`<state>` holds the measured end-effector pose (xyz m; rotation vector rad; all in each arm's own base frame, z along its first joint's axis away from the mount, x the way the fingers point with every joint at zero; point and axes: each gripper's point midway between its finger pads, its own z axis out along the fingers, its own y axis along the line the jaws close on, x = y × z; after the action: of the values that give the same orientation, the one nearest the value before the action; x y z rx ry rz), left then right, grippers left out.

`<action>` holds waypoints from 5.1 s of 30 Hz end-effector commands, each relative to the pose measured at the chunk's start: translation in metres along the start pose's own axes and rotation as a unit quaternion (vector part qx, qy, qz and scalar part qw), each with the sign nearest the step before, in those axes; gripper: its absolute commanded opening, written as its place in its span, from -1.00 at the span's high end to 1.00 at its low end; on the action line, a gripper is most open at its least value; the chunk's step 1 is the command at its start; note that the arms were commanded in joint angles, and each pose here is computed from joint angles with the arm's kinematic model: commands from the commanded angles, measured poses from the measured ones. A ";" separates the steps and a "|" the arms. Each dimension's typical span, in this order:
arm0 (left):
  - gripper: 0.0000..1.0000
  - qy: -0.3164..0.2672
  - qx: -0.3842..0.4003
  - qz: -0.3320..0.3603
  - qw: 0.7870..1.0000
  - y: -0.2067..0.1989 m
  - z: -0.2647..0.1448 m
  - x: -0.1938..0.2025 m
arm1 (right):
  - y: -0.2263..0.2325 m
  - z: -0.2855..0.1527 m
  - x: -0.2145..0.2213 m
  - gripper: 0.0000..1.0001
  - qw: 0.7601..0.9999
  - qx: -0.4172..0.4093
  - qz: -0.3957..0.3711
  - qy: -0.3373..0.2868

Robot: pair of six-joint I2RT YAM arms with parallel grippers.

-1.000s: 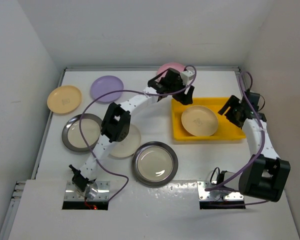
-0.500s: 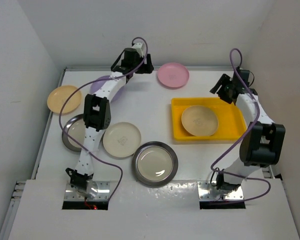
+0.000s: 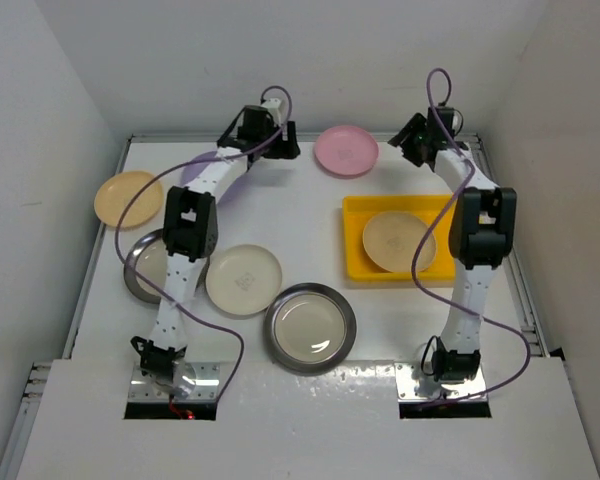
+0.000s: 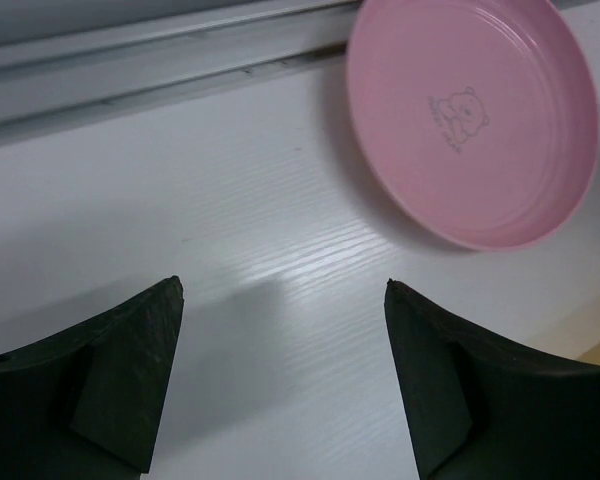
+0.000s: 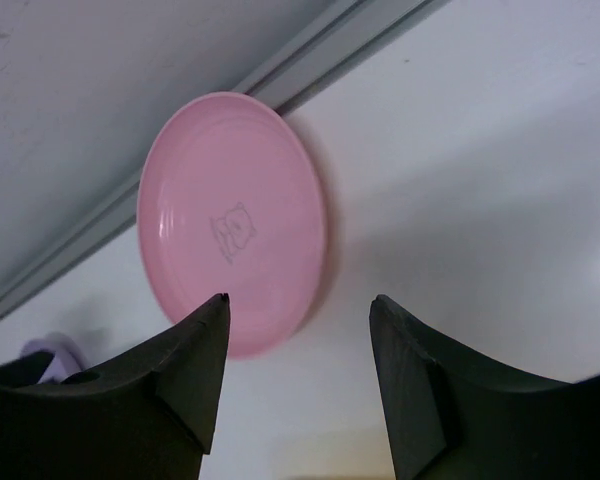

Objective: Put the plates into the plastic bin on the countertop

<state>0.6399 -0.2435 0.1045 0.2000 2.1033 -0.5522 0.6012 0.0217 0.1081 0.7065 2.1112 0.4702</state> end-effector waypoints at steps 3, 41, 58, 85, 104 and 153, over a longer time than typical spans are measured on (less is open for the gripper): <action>-0.65 -0.046 -0.068 0.106 0.991 0.037 -0.101 -0.083 | 0.024 0.062 0.010 -0.11 0.996 -0.043 0.074 0.001; -0.40 0.035 -0.130 -0.001 0.991 0.162 -0.199 -0.045 | -0.029 -0.191 0.053 1.00 0.997 0.033 -0.064 0.022; -0.37 0.070 -0.124 0.000 0.990 0.147 -0.233 -0.012 | -0.138 -0.217 0.150 1.00 0.992 0.096 0.012 0.086; -0.42 0.114 -0.151 -0.067 0.980 0.191 -0.229 0.037 | -0.172 -0.209 0.147 -0.44 0.978 0.171 -0.056 0.110; 0.41 0.178 -0.137 -0.124 0.967 0.248 -0.154 0.109 | -0.135 -0.206 0.117 -0.44 0.986 0.133 -0.074 0.071; 1.00 0.129 0.335 0.052 0.932 -0.301 -0.052 0.104 | -0.176 -0.286 0.107 -0.42 0.977 0.201 0.055 -0.043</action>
<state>0.4440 -0.4714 0.1094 0.7882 2.1618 -1.1656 0.2609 -0.0736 0.1176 1.0713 2.0861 0.0385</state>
